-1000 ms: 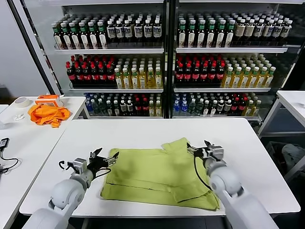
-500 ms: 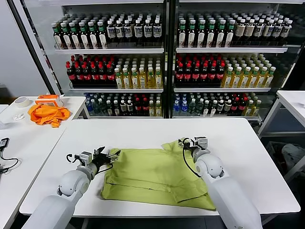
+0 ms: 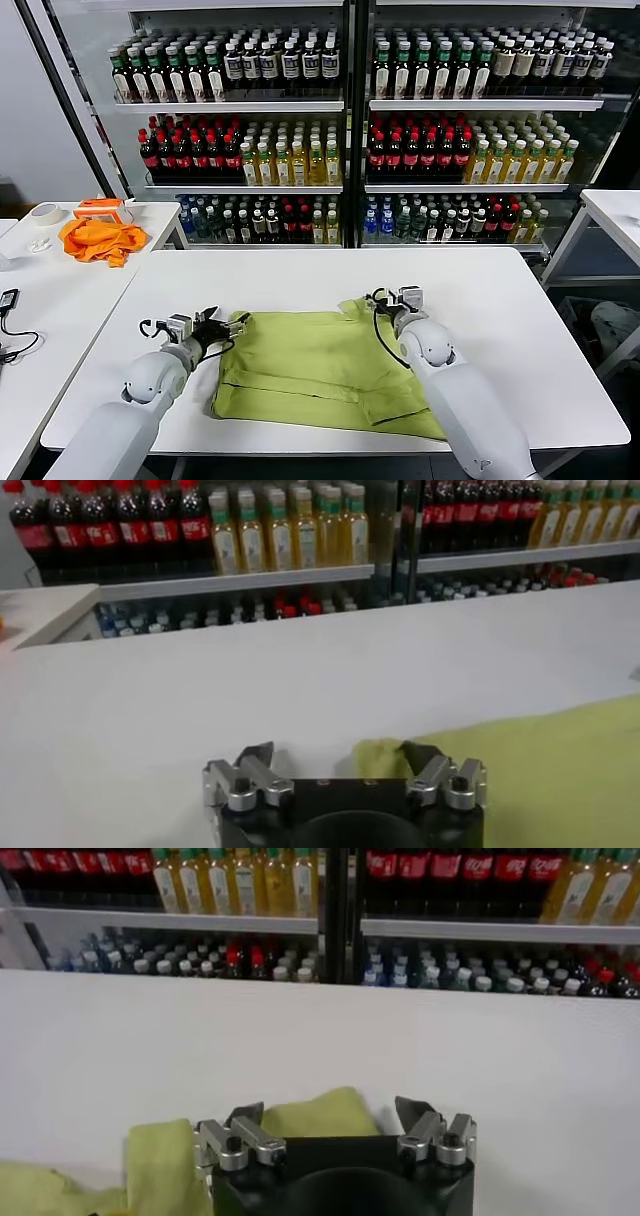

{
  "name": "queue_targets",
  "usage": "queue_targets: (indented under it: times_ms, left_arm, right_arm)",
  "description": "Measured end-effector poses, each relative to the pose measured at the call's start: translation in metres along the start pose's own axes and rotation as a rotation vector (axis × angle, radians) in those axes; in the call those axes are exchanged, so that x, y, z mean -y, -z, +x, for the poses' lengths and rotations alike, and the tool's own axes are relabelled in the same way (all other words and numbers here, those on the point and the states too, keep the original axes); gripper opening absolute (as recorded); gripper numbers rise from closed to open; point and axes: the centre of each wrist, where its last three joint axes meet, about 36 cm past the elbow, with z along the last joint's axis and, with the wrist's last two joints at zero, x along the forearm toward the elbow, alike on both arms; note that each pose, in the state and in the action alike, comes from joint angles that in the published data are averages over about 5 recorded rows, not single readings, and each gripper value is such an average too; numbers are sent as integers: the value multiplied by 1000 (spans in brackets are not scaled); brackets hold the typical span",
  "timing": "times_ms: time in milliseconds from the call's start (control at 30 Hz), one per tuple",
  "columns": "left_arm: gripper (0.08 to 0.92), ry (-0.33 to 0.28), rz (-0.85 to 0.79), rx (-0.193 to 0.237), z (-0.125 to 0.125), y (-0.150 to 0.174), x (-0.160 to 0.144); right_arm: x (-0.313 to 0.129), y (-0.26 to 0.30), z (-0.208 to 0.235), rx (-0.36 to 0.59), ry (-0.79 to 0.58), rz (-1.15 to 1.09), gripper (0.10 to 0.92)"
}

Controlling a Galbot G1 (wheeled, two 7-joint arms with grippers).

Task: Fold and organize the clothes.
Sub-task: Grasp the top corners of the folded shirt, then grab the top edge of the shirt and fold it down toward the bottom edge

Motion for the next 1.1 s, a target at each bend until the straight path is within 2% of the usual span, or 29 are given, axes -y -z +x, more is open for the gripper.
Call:
queue_targets:
  times_ms: [600, 700, 1100]
  left_arm:
    - [170, -29, 19, 19, -3, -8, 8]
    - [104, -29, 23, 29, -1, -7, 7]
    - [84, -40, 26, 78, 26, -3, 4]
  right_arm:
    - [3, -8, 0, 5, 6, -8, 179]
    - [5, -7, 5, 18, 9, -11, 117]
    - [12, 3, 57, 102, 28, -5, 105]
